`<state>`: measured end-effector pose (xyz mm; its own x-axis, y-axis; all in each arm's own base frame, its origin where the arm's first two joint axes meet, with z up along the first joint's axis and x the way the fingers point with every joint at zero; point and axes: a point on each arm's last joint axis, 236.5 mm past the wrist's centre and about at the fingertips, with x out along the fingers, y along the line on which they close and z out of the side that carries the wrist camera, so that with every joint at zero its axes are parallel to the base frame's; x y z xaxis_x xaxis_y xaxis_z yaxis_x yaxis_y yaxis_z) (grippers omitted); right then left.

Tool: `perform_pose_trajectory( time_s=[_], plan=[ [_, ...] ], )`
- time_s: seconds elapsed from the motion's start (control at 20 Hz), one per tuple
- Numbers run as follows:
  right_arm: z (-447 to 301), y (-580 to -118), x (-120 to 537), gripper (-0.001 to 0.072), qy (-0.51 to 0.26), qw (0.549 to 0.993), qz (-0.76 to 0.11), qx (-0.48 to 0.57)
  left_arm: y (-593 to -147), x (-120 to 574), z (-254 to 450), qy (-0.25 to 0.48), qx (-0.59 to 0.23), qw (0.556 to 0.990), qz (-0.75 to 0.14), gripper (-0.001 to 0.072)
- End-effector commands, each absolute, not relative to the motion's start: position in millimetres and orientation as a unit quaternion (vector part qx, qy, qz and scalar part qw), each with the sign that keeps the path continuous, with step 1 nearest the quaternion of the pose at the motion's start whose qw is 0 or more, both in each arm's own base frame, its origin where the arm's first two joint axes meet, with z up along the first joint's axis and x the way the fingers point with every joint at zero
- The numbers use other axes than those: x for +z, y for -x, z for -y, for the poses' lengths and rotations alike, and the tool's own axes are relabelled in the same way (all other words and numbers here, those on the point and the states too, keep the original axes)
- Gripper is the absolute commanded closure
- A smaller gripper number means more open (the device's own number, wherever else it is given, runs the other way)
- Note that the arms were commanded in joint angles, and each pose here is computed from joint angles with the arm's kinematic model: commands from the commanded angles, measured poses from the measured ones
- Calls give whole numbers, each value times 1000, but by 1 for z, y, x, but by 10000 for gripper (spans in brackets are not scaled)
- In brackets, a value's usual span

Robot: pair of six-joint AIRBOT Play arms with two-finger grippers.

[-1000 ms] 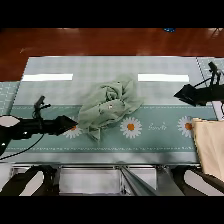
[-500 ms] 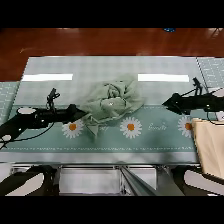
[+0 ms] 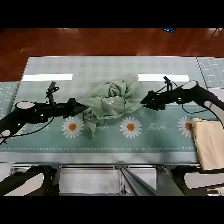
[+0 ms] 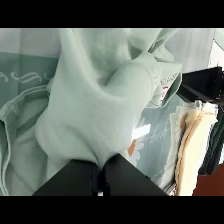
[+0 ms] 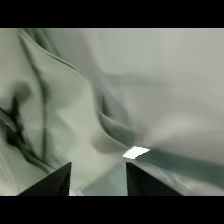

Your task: Fold the shirts.

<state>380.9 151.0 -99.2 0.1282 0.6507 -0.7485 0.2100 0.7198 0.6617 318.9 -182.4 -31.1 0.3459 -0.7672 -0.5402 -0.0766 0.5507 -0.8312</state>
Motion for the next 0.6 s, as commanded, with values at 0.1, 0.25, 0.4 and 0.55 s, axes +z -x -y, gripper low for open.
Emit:
perform_pose_trajectory(
  time_s=[0.1,0.25,0.4,0.55],
  plan=[
    [-186,-417,-95,627,-319,684,-627,196,-321,-28,182,402,-247,716,-515,687],
    [-179,-444,-36,689,-294,712,-591,240,-347,5,165,374,-272,743,-484,687],
    [-144,-483,77,690,-242,794,-500,244,-391,86,139,371,-298,777,-413,687],
    [-108,-492,218,690,-175,882,-372,233,-422,194,118,354,-316,819,-325,687]
  ],
)
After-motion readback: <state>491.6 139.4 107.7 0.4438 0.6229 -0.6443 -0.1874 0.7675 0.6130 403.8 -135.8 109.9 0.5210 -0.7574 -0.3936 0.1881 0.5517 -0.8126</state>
